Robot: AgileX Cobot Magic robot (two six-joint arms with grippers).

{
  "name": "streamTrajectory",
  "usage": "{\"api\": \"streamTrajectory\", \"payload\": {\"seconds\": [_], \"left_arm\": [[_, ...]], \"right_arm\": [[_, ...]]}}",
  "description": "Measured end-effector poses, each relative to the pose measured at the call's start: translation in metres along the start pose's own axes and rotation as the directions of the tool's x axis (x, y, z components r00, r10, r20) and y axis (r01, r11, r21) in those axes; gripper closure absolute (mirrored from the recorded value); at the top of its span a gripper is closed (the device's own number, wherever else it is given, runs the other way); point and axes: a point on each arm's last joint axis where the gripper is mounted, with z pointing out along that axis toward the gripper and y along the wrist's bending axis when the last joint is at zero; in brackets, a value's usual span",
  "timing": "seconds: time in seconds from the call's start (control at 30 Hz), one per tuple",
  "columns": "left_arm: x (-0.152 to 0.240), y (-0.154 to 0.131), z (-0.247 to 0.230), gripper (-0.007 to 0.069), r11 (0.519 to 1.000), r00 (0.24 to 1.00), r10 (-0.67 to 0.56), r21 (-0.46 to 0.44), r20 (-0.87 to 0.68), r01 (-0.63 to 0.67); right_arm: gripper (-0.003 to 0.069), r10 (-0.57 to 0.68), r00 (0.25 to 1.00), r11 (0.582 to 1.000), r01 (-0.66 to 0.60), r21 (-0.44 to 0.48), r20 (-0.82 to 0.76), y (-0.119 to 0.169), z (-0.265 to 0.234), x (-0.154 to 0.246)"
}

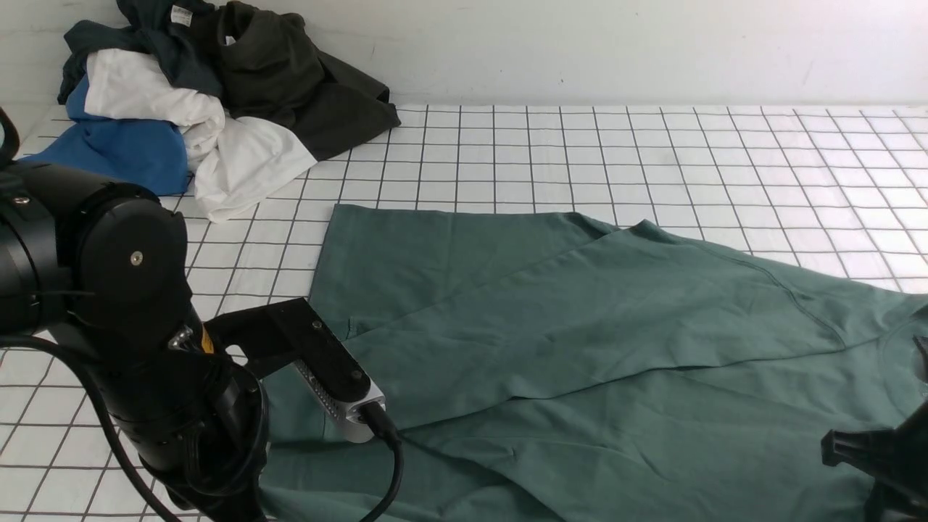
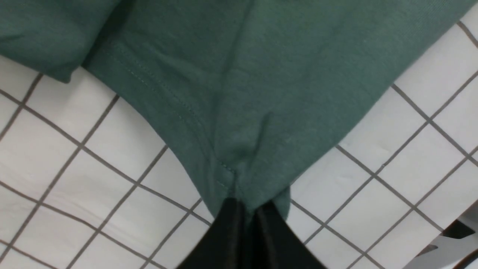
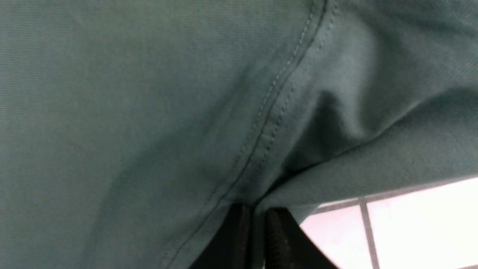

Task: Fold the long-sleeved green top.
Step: Use both arms simultaneously to clamp the lower edge of the clothing fabric, then use both arms to drag the lower edge of the fabric forward and fold it over the upper edge

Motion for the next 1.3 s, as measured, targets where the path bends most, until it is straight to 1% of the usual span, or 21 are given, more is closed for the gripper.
{"api": "streamTrajectory", "payload": {"seconds": [0.03,0.1,0.23,0.3,0.4,0.5,0.53,0.57,0.73,0.93,1.0,1.1,1.13,1.17,1.3], "left_arm": [[0.000,0.000,0.000,0.0620,1.000,1.000,0.000,0.000,0.000,0.000],[0.000,0.000,0.000,0.0620,1.000,1.000,0.003,-0.005,-0.001,-0.003],[-0.001,0.005,-0.008,0.0620,0.998,1.000,0.021,-0.061,0.005,-0.021],[-0.008,0.015,-0.022,0.0619,0.992,0.999,0.026,-0.128,0.035,-0.021],[-0.018,0.028,-0.037,0.0614,0.987,0.996,0.007,-0.160,0.085,0.007],[-0.040,0.056,-0.057,0.0611,0.978,0.989,-0.018,-0.202,0.148,0.048],[-0.041,0.059,-0.058,0.0611,0.978,0.989,-0.019,-0.204,0.150,0.050],[-0.052,0.072,-0.064,0.0611,0.975,0.986,-0.019,-0.214,0.164,0.055],[-0.086,0.113,-0.073,0.0611,0.967,0.979,-0.011,-0.246,0.203,0.062],[-0.114,0.159,-0.069,0.0611,0.961,0.974,-0.039,-0.258,0.224,0.098],[-0.120,0.168,-0.065,0.0611,0.961,0.974,-0.038,-0.258,0.225,0.097],[-0.135,0.195,-0.044,0.0611,0.961,0.972,-0.038,-0.258,0.230,0.098],[-0.136,0.196,-0.041,0.0611,0.962,0.973,-0.039,-0.254,0.225,0.098],[-0.143,0.208,-0.030,0.0611,0.959,0.969,-0.041,-0.263,0.242,0.106],[-0.153,0.227,-0.007,0.0608,0.952,0.962,-0.045,-0.280,0.271,0.124]], "right_arm": [[0.0650,-0.006,1.000,1.000,0.006,0.003,0.004,0.000,-0.002,0.000],[0.0660,-0.033,0.999,0.999,0.033,0.012,0.024,-0.001,-0.012,-0.001],[0.0662,-0.098,0.993,0.995,0.095,0.043,0.065,-0.001,-0.039,-0.012],[0.0662,-0.128,0.986,0.990,0.121,0.067,0.111,0.001,-0.065,-0.030],[0.0662,-0.139,0.979,0.989,0.130,0.070,0.146,0.005,-0.081,-0.045],[0.0662,-0.153,0.971,0.988,0.144,0.060,0.183,0.013,-0.101,-0.073],[0.0662,-0.153,0.971,0.988,0.144,0.058,0.184,0.014,-0.102,-0.076],[0.0662,-0.158,0.969,0.987,0.150,0.055,0.188,0.018,-0.105,-0.088],[0.0662,-0.167,0.962,0.986,0.161,0.046,0.215,0.029,-0.107,-0.130],[0.0662,-0.160,0.959,0.987,0.160,0.021,0.234,0.043,-0.095,-0.175],[0.0662,-0.156,0.959,0.987,0.158,0.014,0.238,0.045,-0.093,-0.183],[0.0662,-0.157,0.960,0.987,0.158,0.014,0.233,0.052,-0.075,-0.207],[0.0662,-0.157,0.960,0.987,0.158,0.014,0.233,0.052,-0.073,-0.208],[0.0659,-0.156,0.962,0.987,0.157,0.010,0.224,0.055,-0.061,-0.218],[0.0633,-0.158,0.962,0.987,0.159,0.015,0.224,0.058,-0.046,-0.234]]}}
